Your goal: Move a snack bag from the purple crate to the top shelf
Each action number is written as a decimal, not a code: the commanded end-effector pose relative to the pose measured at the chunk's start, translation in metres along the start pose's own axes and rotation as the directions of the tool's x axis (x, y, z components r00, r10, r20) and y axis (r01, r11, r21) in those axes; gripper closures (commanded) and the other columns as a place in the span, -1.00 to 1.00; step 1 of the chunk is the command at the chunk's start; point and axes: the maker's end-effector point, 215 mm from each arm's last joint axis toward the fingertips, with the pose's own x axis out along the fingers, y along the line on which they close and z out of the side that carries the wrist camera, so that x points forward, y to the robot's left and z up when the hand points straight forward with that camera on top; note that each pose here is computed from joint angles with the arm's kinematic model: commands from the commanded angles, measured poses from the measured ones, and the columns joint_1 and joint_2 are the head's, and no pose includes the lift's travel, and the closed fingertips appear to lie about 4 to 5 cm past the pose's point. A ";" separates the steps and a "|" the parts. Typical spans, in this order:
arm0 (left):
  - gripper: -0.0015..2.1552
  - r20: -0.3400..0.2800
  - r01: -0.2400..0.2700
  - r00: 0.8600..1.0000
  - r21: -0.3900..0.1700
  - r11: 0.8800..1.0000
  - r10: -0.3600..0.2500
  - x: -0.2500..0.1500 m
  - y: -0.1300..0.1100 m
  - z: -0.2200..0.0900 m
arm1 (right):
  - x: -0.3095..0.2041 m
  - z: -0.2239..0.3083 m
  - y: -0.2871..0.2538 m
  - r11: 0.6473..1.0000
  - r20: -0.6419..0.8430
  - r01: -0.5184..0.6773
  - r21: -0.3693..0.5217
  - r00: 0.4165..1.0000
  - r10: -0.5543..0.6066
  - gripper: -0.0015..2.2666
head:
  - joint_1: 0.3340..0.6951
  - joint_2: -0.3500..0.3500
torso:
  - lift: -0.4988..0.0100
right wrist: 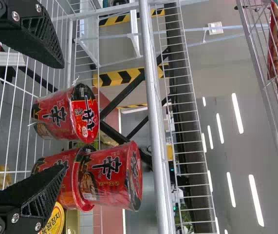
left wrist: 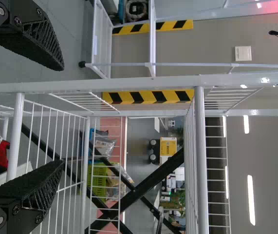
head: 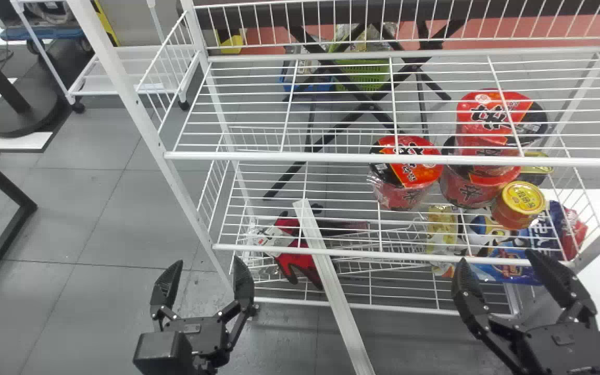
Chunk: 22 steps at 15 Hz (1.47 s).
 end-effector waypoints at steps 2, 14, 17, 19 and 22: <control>-0.86 -0.004 -0.001 1.000 -0.001 1.000 0.001 0.001 0.000 -0.002 | -0.001 0.001 -0.002 1.000 0.008 -0.003 0.017 1.000 0.003 -0.93 | 1.00 0.31 | -0.82; -0.86 -0.013 -0.041 0.999 -0.015 0.999 0.041 0.009 0.016 -0.012 | -0.118 -0.002 -0.098 0.904 -0.383 0.043 0.426 0.914 0.137 -0.93 | 1.00 0.15 | -0.82; -0.86 -0.019 -0.033 0.999 -0.015 0.999 0.032 0.012 0.012 -0.015 | -0.149 0.025 -0.119 0.848 -0.396 0.089 0.523 0.906 0.149 -0.93 | 1.00 -0.17 | -0.82; -0.86 -0.024 -0.037 0.999 -0.015 0.999 0.037 0.014 0.014 -0.018 | -0.175 0.047 -0.144 0.818 -0.400 0.140 0.558 0.909 0.117 -0.93 | 1.00 -0.36 | -0.82; -0.86 -0.024 -0.031 0.999 -0.016 0.999 0.031 0.015 0.012 -0.018 | -0.207 0.063 -0.169 0.697 -0.464 0.272 0.664 0.880 0.099 -0.92 | 1.00 -0.59 | -0.82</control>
